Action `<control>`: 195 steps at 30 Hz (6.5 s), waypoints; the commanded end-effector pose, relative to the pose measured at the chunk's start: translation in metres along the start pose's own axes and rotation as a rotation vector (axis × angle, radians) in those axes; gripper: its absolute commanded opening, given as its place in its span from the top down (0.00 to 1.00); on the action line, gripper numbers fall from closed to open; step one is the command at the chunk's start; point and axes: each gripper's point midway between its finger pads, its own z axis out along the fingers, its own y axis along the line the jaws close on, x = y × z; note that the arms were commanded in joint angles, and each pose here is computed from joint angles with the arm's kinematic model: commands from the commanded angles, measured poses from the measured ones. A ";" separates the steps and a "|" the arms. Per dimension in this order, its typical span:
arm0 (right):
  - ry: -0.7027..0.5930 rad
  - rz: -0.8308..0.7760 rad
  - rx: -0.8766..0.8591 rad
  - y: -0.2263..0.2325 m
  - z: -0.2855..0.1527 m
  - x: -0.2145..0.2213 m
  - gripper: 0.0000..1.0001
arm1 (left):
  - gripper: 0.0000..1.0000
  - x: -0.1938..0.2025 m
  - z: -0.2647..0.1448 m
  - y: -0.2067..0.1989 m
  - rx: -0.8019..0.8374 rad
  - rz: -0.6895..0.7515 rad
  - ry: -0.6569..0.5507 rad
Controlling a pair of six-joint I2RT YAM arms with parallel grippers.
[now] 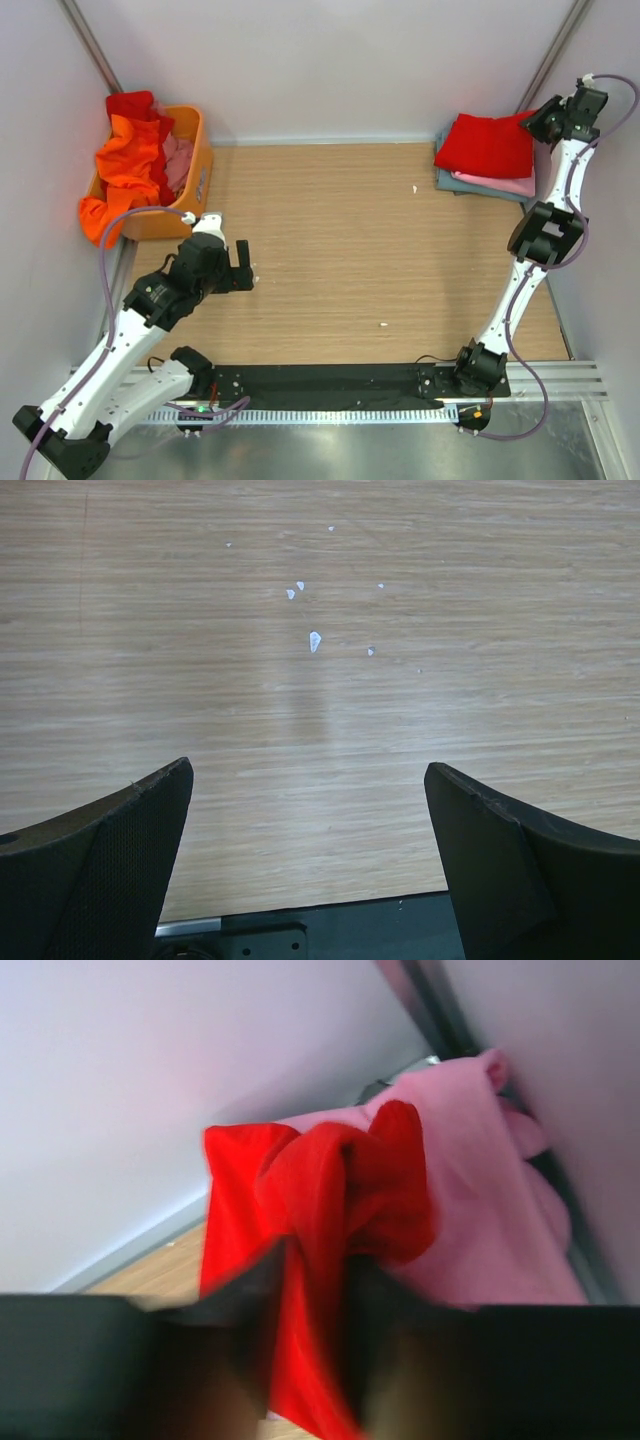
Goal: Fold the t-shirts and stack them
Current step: Neatly place the folded tshirt to the corner
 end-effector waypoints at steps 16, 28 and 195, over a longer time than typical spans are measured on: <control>-0.547 0.185 0.649 -0.054 -0.227 -0.113 0.13 | 0.01 -0.012 -0.006 -0.003 0.024 -0.036 -0.070; 0.128 -0.106 0.240 0.098 -0.069 0.138 0.14 | 0.00 -0.017 -0.015 -0.001 0.039 -0.049 -0.113; 0.170 0.033 0.134 -0.003 -0.073 0.141 0.99 | 0.00 -0.015 -0.009 -0.002 0.028 -0.035 -0.084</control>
